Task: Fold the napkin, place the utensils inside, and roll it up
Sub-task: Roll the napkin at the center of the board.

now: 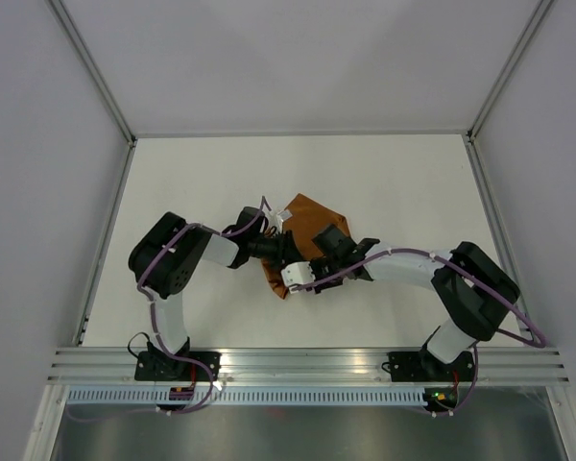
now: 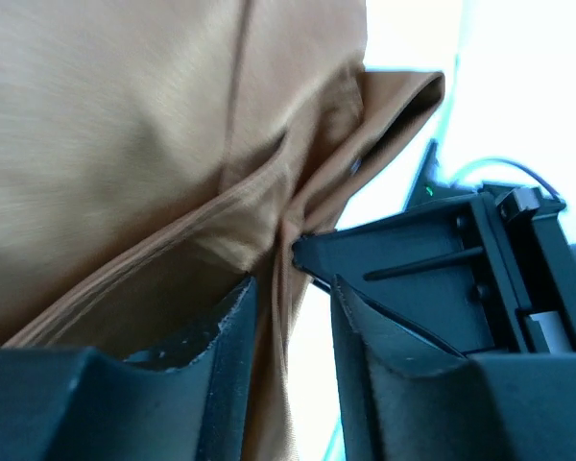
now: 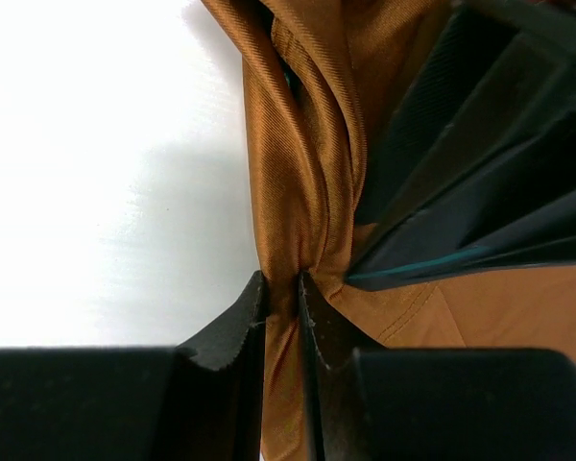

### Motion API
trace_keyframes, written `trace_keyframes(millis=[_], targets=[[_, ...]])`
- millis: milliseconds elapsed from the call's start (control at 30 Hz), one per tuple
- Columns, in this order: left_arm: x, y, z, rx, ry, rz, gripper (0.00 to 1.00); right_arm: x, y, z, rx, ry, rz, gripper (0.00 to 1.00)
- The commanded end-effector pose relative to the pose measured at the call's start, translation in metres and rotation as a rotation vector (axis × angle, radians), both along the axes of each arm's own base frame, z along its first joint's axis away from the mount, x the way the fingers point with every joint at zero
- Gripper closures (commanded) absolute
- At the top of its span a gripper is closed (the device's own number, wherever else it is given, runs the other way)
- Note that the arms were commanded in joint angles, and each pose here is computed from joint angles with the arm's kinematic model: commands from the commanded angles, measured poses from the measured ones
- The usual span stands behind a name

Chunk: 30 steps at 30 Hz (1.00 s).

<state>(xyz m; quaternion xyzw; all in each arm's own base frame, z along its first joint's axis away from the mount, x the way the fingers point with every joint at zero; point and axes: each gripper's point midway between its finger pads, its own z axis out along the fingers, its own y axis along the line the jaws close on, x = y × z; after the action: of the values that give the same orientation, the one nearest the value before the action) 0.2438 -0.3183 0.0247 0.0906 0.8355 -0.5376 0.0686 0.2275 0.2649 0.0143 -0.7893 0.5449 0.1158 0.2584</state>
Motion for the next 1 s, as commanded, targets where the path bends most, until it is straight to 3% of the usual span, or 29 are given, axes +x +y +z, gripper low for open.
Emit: trace_keyframes(millis=[0,300,467,600,800,967], targets=[[0.020,0.013,0.004,0.069,-0.108,0.077,0.57,-0.036,-0.030,-0.026,-0.119,0.222,-0.016,0.99],[0.057,0.072,0.013,0.166,-0.212,0.403,0.57,-0.018,-0.027,-0.015,-0.090,0.423,-0.030,0.99],[0.063,0.104,0.042,0.197,-0.391,0.554,0.57,-0.017,-0.031,-0.016,-0.106,0.633,-0.028,0.99],[0.064,0.120,0.068,0.202,-0.563,0.616,0.57,0.005,-0.028,-0.008,-0.070,0.730,-0.038,0.99],[0.048,0.101,0.099,0.225,-0.942,0.429,0.56,0.013,-0.029,-0.013,-0.084,0.888,-0.046,0.99],[0.040,0.050,0.108,0.326,-1.093,0.233,0.53,0.020,-0.029,-0.015,-0.098,0.948,-0.066,0.99]])
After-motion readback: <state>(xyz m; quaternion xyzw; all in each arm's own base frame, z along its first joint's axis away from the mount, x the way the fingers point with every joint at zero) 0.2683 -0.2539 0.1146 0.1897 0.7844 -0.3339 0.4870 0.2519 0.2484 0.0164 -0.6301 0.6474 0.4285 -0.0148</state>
